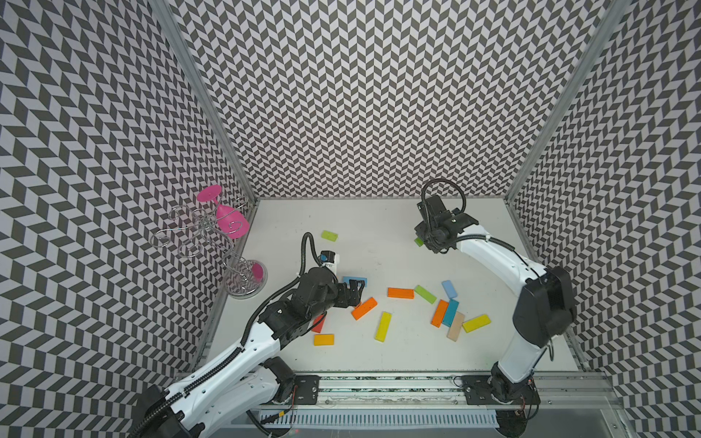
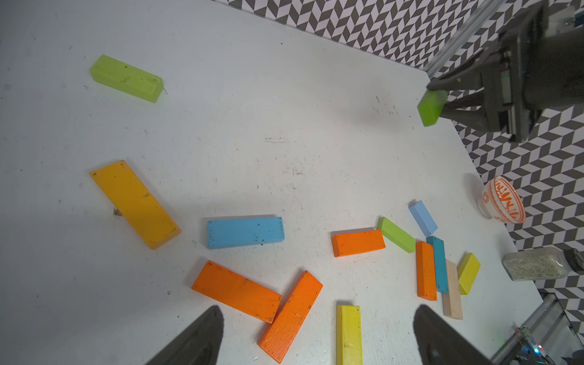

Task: Assemble a giraffe with building blocks
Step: Place the building block at the center of the board.

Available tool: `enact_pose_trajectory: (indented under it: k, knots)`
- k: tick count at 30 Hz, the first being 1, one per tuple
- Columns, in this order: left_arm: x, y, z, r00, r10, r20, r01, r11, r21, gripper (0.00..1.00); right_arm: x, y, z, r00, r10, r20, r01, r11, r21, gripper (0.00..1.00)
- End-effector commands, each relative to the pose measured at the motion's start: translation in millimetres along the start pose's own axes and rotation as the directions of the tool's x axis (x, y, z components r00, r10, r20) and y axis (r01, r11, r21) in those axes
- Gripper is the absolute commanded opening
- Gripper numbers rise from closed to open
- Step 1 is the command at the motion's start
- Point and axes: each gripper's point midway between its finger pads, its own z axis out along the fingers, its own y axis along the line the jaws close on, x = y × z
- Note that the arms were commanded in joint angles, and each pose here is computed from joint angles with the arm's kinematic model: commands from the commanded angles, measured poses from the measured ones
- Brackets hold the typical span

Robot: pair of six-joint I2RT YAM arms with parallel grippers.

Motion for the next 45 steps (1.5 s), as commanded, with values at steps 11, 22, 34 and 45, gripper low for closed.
enact_pose_trajectory:
  k: [11, 22, 34, 45]
  knots:
    - [0, -3, 23, 1.0, 0.013, -0.022, -0.013, 1.0, 0.004, 0.95, -1, 3, 102, 0.954, 0.258, -0.154, -0.244, 0.964, 0.104, 0.22]
    - [4, 1, 27, 1.0, 0.013, -0.028, -0.013, 1.0, 0.002, 0.95, -8, 4, 129, 0.917, 0.391, -0.075, -0.375, 0.912, 0.168, 0.26]
    - [3, 5, 30, 1.0, 0.015, -0.028, -0.015, 1.0, 0.009, 0.95, -7, -23, 139, 0.877, 0.481, 0.013, -0.467, 0.846, 0.258, 0.3]
    - [0, 9, 28, 1.0, 0.013, -0.02, -0.013, 1.0, 0.008, 0.95, -3, -37, 144, 0.869, 0.493, 0.037, -0.48, 0.823, 0.305, 0.51]
